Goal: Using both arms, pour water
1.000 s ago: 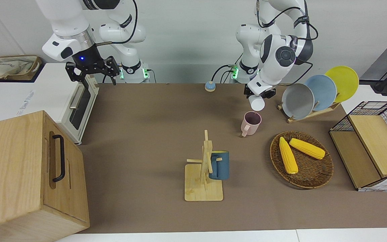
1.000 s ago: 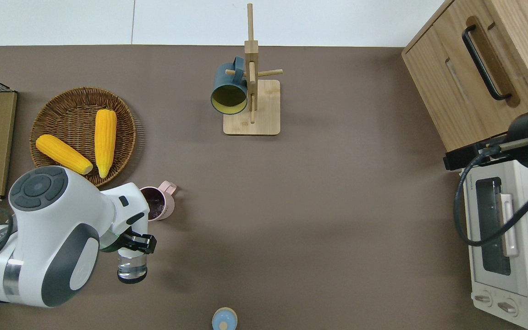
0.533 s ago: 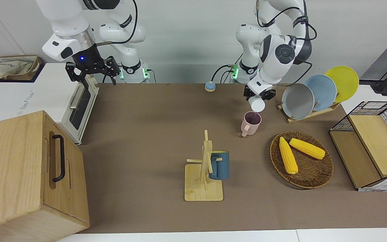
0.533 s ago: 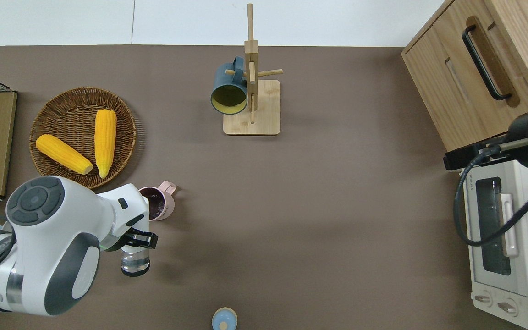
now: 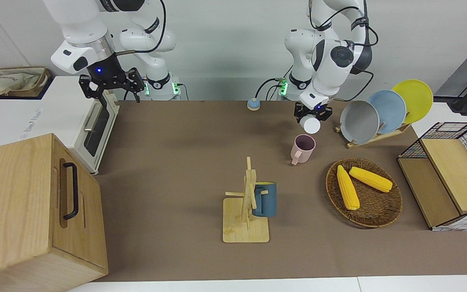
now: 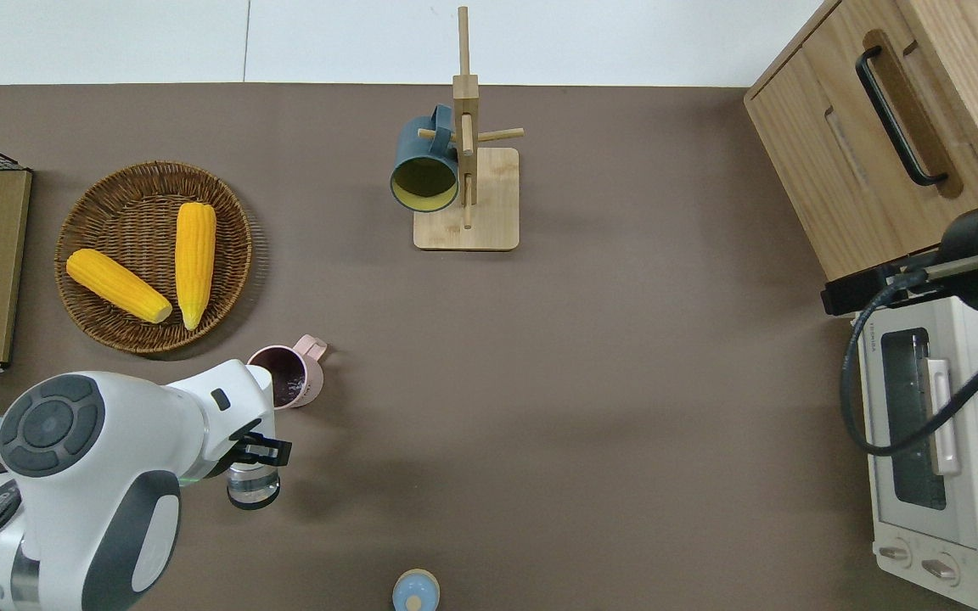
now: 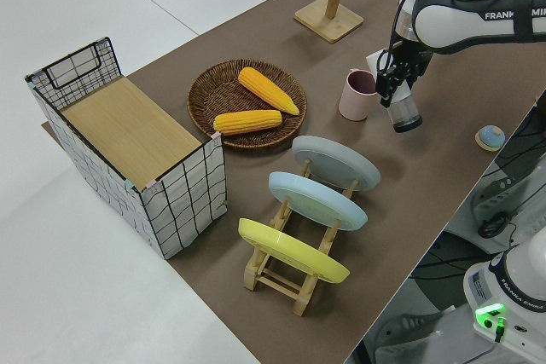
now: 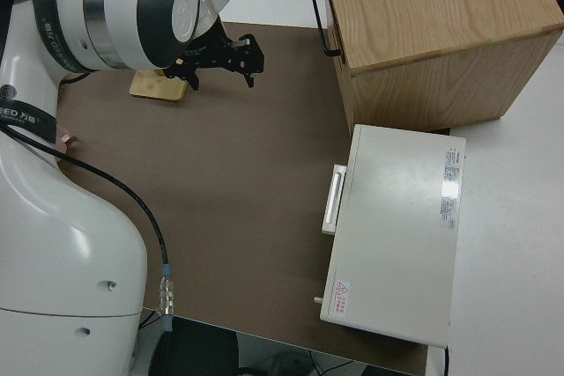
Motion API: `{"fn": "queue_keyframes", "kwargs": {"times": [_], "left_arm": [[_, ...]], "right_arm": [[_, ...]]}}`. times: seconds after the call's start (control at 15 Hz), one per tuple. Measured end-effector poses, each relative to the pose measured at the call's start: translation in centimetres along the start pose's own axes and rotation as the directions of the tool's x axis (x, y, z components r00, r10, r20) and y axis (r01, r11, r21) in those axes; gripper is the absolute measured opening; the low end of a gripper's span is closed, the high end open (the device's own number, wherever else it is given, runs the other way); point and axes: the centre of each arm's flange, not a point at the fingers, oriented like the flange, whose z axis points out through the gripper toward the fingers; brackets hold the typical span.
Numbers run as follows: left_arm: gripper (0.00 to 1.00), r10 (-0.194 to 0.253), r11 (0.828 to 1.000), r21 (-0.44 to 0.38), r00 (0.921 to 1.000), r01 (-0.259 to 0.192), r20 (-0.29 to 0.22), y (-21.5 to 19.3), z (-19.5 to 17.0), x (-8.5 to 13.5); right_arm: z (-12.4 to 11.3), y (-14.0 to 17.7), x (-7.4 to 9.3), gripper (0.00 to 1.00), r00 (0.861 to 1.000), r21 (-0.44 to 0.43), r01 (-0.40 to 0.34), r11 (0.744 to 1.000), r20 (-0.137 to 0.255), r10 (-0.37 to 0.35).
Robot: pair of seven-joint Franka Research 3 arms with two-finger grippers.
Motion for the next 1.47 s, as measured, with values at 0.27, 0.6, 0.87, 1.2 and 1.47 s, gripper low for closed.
{"fn": "queue_keyframes", "kwargs": {"times": [0.27, 0.6, 0.87, 1.2, 1.47], "left_arm": [[0.65, 0.002, 1.000, 0.002, 0.9999, -0.002, -0.014, 0.1, 0.5, -0.1], [0.65, -0.029, 1.000, -0.002, 0.9972, 0.029, -0.069, -0.8, -0.9, -1.5], [0.65, -0.097, 0.995, 0.004, 0.9845, 0.098, -0.147, -4.2, -3.6, -2.8], [0.65, -0.185, 0.981, -0.001, 0.9415, 0.192, -0.282, -8.0, -6.3, -3.0], [0.65, -0.270, 0.958, -0.011, 0.8892, 0.286, -0.369, -11.0, -9.7, -2.7]], "right_arm": [[0.0, 0.0, 0.0, 0.99, 1.000, 0.000, 0.000, 1.000, 0.000, 0.000], [0.0, 0.0, 0.0, 0.99, 1.000, 0.000, 0.000, 1.000, 0.000, 0.000], [0.0, 0.0, 0.0, 0.99, 1.000, 0.000, 0.000, 1.000, 0.000, 0.000], [0.0, 0.0, 0.0, 0.99, 1.000, 0.000, 0.000, 1.000, 0.000, 0.000], [0.0, 0.0, 0.0, 0.99, 1.000, 0.000, 0.000, 1.000, 0.000, 0.000]]}}
